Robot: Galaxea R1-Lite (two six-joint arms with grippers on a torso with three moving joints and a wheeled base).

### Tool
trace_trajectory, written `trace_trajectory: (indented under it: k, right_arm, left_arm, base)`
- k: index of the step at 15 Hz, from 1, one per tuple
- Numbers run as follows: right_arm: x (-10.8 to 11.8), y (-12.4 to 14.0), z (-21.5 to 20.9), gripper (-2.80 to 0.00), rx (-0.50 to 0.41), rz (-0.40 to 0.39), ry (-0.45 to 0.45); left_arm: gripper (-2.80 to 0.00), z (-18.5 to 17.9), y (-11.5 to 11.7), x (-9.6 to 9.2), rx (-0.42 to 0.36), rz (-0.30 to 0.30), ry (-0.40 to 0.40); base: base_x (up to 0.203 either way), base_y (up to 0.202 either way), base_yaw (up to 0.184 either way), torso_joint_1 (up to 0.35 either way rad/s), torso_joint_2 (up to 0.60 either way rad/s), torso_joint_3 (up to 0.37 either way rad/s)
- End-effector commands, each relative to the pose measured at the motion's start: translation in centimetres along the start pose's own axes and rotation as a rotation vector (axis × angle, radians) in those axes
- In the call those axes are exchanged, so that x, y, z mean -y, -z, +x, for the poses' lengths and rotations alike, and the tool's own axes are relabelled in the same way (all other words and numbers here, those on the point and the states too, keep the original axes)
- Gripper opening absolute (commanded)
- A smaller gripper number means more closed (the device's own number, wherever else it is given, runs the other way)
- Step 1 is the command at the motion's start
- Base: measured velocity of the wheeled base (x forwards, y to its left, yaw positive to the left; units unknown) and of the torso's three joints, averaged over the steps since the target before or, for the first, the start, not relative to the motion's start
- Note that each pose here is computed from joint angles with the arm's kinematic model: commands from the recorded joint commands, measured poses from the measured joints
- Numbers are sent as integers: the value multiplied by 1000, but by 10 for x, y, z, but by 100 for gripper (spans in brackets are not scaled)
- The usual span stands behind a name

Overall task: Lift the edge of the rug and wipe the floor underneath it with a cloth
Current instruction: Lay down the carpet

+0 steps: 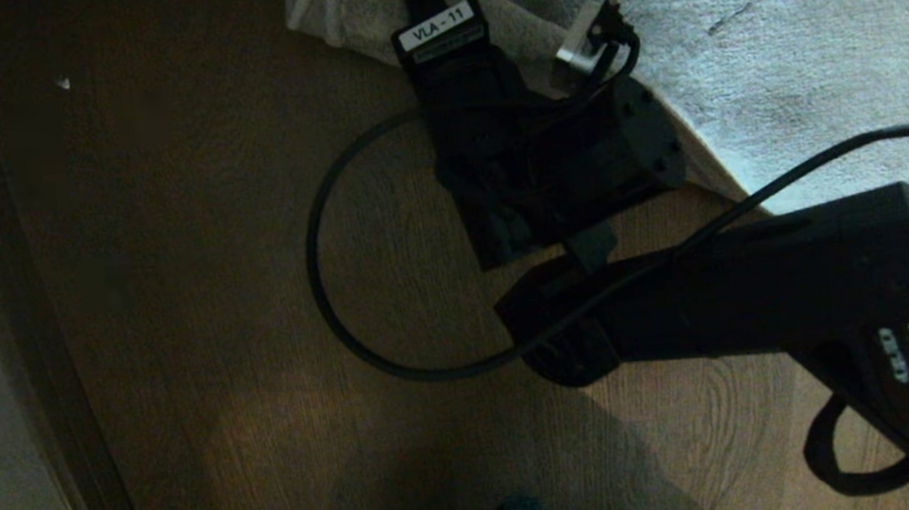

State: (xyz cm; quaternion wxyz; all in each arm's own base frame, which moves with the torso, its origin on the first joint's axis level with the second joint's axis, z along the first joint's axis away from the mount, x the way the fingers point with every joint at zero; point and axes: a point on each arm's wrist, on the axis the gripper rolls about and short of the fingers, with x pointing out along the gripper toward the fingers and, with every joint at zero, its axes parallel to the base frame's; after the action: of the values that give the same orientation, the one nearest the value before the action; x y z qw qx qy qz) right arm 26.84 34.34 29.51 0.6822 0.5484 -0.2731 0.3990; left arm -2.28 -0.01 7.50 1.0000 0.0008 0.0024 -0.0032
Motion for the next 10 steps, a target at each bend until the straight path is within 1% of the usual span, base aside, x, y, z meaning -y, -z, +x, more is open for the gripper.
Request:
trace_trajectory:
  k: [1,3,6,8,10]
  right_arm:
    - [-2,-3,-1,0,33,17,-26]
    - [-3,-3,-1,0,36,47,-26]
    - [-2,-3,-1,0,31,49,-23]
    - [-1,2,-6,0,9,48,-9]
    - [-9,12,-14,0,-24,71,-2]
  left_arm:
    - [-280,0,0,0,0,0,0]
    - [-280,0,0,0,0,0,0]
    - [-280,0,0,0,0,0,0]
    - [-280,0,0,0,0,0,0]
    - [-280,0,0,0,0,0,0]
  base:
    - [0,0,0,0,0,0]
    - [0,0,0,0,0,0]
    - [0,0,0,0,0,0]
    - [0,0,0,0,0,0]
    - [0,0,0,0,0,0]
